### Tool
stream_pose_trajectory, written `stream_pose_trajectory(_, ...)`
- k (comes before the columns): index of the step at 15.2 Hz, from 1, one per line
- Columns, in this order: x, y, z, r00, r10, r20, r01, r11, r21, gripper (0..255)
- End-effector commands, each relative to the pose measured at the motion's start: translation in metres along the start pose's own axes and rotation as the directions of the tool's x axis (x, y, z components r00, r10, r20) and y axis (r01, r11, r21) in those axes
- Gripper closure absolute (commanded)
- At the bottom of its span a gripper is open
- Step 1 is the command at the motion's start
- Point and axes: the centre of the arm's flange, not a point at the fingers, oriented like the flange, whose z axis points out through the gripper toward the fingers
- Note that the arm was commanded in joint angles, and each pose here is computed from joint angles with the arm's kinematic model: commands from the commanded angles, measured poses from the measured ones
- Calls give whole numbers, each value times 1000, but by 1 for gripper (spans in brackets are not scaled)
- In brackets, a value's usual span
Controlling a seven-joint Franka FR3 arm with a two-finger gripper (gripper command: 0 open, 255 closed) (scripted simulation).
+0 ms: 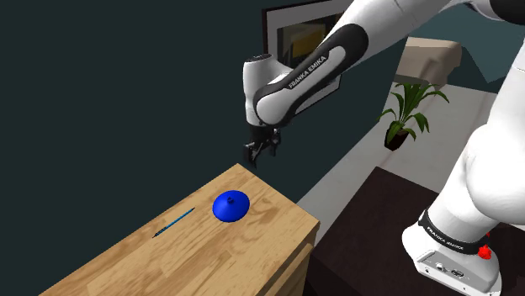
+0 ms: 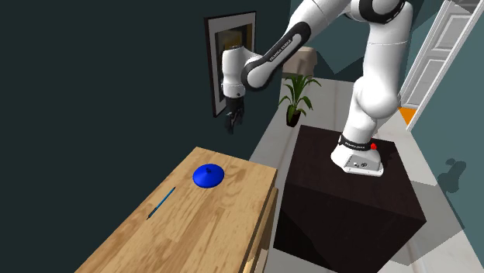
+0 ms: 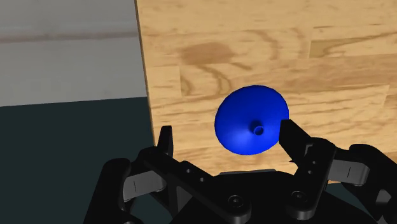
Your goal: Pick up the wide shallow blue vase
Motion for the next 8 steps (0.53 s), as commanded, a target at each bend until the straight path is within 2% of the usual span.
stream_pose_trajectory(1, 14, -10, 20, 1000, -4, -2, 4, 1000, 0, 0)
stream_pose_trajectory(8, 62, -54, 85, 1000, -18, -8, 18, 1000, -2, 0)
